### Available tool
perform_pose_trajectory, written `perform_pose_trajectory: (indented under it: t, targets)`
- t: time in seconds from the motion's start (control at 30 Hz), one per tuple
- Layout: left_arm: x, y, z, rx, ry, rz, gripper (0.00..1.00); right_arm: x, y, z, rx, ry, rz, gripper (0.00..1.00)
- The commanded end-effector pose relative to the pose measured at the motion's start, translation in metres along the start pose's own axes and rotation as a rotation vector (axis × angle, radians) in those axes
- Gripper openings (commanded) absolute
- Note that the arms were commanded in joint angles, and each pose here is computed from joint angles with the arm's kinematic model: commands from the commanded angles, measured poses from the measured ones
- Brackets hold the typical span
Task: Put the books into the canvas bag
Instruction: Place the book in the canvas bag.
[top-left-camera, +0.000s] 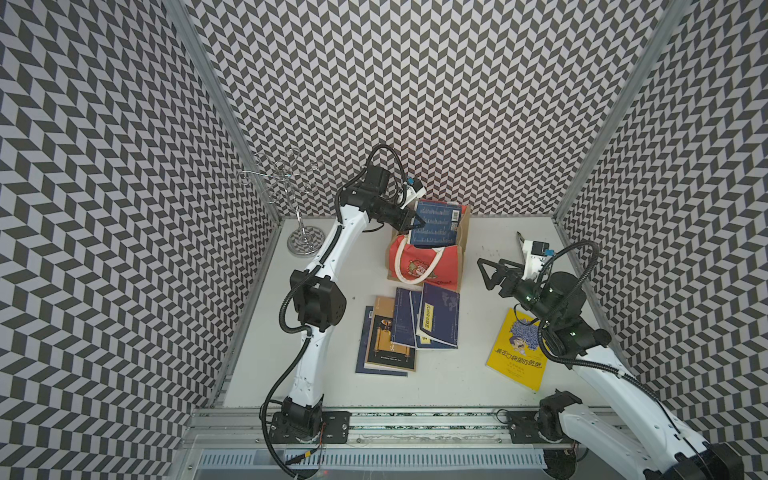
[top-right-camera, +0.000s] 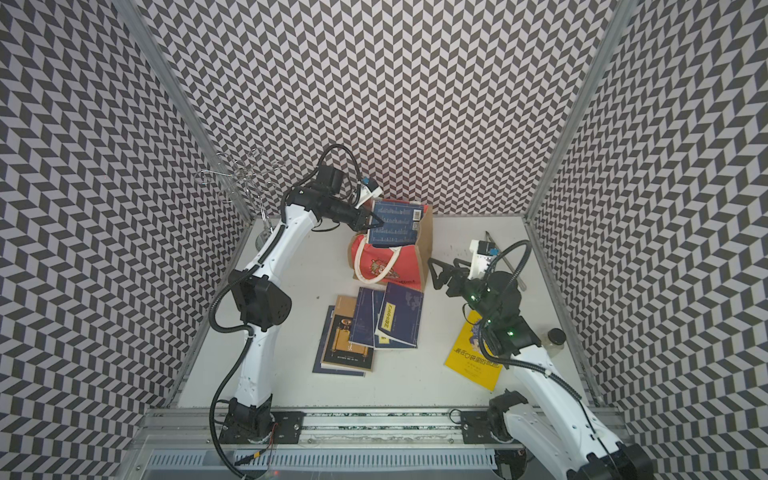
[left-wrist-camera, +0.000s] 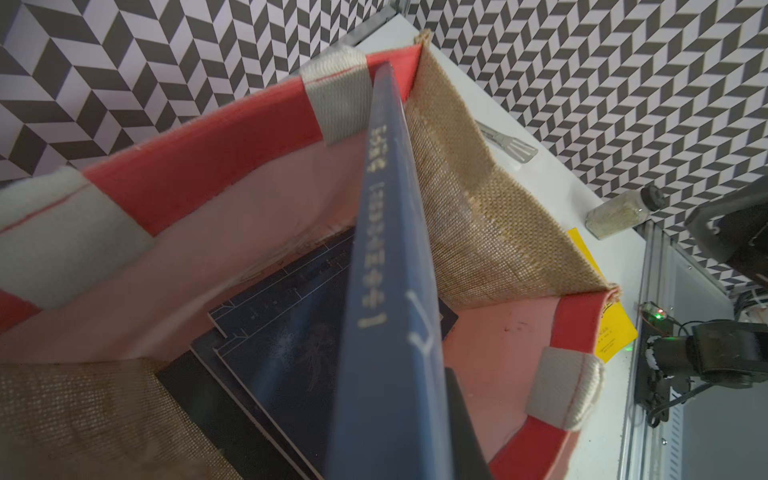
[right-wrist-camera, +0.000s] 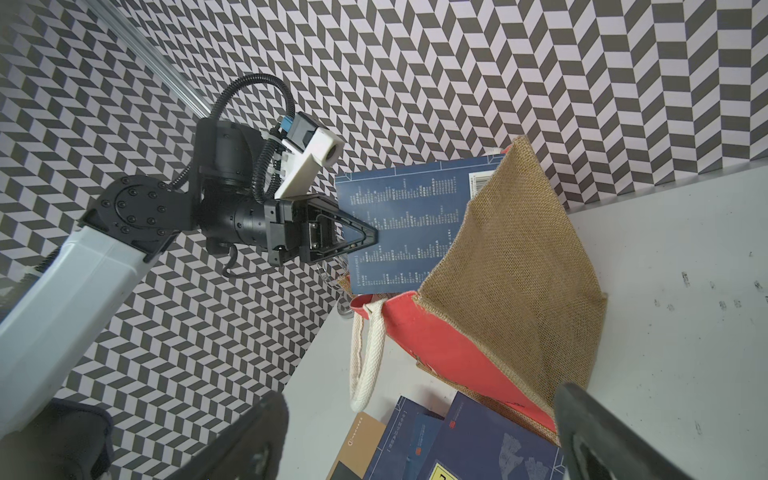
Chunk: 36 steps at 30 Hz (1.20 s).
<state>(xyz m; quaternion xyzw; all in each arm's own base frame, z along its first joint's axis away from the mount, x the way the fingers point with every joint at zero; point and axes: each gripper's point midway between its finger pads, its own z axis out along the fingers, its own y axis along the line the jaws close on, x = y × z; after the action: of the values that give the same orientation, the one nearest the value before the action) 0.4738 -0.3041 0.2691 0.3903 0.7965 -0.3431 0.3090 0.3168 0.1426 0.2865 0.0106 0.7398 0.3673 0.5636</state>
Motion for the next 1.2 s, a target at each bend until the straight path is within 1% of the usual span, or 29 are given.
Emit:
perform_pose_trajectory:
  t: [0.0,0.13,0.23,0.4,0.5,0.57,0.63,0.73,0.93,1.0,1.07,1.17]
  targets:
    - [0.017,0.014,0.005,-0.104,0.087,0.046,0.00,-0.005,-0.002,0.001,0.006,-0.023,-0.018,0.99]
    - [0.004,0.009,-0.001,-0.146,0.067,0.131,0.00,-0.004,-0.003,0.002,0.006,-0.021,-0.014,0.99]
    - [-0.020,0.003,-0.010,-0.199,-0.004,0.184,0.00,-0.003,-0.003,0.002,0.005,-0.017,-0.013,0.99]
    - [-0.062,-0.014,-0.037,-0.239,-0.151,0.260,0.00,-0.004,-0.002,0.003,-0.003,-0.017,-0.010,0.99]
    - [-0.076,-0.022,-0.047,-0.245,-0.194,0.310,0.00,-0.002,-0.003,0.002,0.000,-0.016,-0.009,0.99]
    - [-0.079,-0.028,-0.048,-0.223,-0.207,0.330,0.00,-0.001,-0.003,0.003,-0.003,-0.015,-0.007,0.99]
    - [-0.078,-0.031,-0.044,-0.209,-0.204,0.339,0.00,0.000,-0.003,0.003,-0.005,-0.014,-0.004,0.99]
    - [-0.068,-0.031,-0.033,-0.182,-0.167,0.323,0.00,0.000,-0.003,0.003,-0.010,-0.013,-0.001,0.99]
    - [-0.013,-0.020,0.005,-0.087,0.000,0.229,0.00,0.002,-0.004,0.003,-0.005,-0.012,-0.002,0.99]
    - [0.001,-0.019,0.013,-0.060,0.044,0.215,0.00,0.002,-0.004,0.003,-0.005,-0.011,0.000,0.99]
    - [0.013,-0.018,0.019,-0.038,0.079,0.200,0.00,0.003,-0.004,0.004,-0.007,-0.011,0.001,0.99]
    - [0.018,-0.011,0.024,-0.048,0.100,0.184,0.00,0.003,-0.004,0.004,-0.010,-0.012,0.005,1.00]
